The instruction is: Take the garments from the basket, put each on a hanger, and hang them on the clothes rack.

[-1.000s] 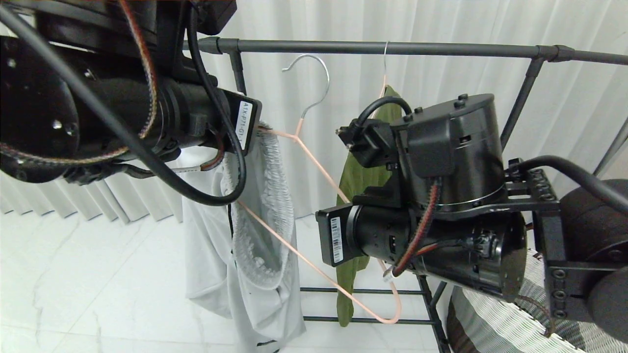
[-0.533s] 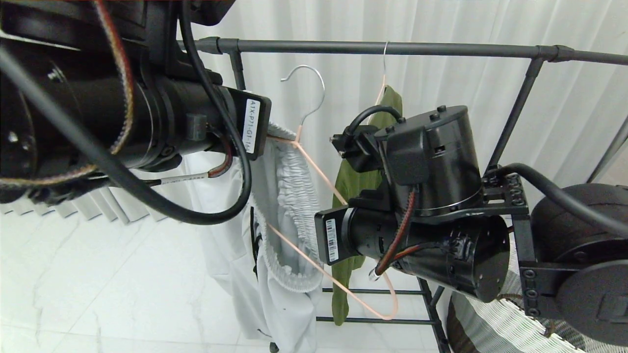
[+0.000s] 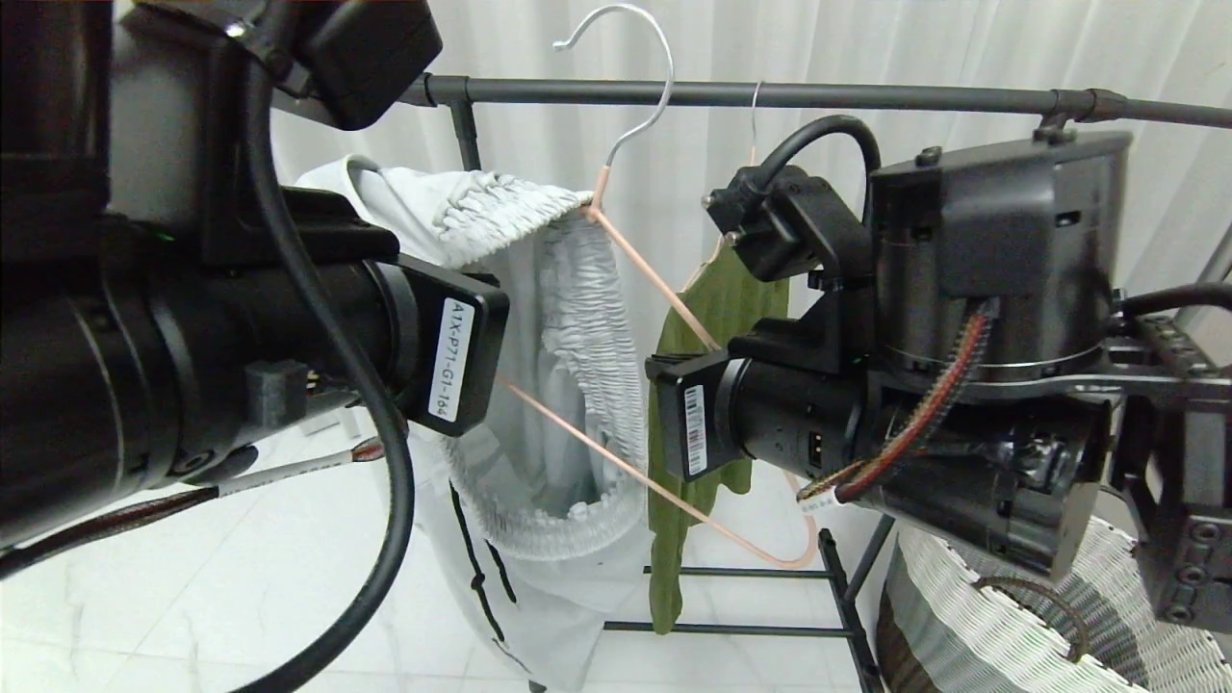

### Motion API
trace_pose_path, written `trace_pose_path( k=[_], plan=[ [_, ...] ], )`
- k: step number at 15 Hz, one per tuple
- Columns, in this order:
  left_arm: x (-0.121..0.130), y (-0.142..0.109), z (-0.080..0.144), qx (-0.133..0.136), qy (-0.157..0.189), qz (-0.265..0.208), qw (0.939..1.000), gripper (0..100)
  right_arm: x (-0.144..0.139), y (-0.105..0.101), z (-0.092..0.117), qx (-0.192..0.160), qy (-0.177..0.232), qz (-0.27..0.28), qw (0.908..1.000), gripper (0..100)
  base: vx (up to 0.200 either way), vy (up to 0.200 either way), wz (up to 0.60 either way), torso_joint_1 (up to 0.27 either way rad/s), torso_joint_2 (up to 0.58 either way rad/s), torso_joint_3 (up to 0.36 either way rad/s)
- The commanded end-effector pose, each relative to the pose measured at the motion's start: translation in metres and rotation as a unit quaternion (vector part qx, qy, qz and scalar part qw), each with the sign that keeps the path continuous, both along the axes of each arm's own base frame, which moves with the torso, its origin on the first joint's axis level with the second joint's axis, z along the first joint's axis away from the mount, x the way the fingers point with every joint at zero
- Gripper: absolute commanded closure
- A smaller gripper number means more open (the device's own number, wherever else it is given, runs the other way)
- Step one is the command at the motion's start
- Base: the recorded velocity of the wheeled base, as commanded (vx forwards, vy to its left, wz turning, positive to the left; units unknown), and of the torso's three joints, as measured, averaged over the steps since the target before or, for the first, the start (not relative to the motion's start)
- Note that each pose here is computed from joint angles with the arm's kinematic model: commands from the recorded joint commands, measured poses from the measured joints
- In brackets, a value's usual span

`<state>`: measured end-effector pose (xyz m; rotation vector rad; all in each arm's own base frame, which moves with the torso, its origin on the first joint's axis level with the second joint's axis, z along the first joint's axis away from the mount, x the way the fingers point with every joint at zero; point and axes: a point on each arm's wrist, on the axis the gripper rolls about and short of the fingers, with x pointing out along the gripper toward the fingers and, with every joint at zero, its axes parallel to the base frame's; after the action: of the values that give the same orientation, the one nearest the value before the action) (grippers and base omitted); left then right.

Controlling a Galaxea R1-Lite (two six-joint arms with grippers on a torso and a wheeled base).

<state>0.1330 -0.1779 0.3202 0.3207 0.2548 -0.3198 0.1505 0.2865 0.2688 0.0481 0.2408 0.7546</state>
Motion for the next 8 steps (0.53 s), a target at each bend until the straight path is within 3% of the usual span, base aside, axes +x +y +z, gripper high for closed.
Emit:
trace_pose_path(
  k=[1,4,5,8],
  plan=[
    [-0.0029,0.0025,0.0003,0.000,-0.001,-0.003,1.0000,100,-0.0072,-0.0128,0.0074,0.006,-0.016,0.005,0.9998,100,0.000,0.000,0.00,0.000,0.00,0.000],
    [-0.0047,-0.0002,-0.0004,0.000,0.002,-0.015,0.9999,100,-0.0107,-0.0168,0.0087,0.000,-0.041,0.011,0.9991,100,0.000,0.000,0.00,0.000,0.00,0.000],
    [-0.0062,-0.0015,-0.0009,-0.001,0.004,-0.026,0.9997,0,-0.0110,-0.0164,0.0105,0.003,-0.048,0.012,0.9988,100,0.000,0.000,0.00,0.000,0.00,0.000],
    [-0.0085,-0.0041,-0.0012,-0.003,0.007,-0.040,0.9992,0,-0.0094,-0.0142,0.0125,0.010,-0.071,0.012,0.9974,100,0.000,0.000,0.00,0.000,0.00,0.000]
  ],
)
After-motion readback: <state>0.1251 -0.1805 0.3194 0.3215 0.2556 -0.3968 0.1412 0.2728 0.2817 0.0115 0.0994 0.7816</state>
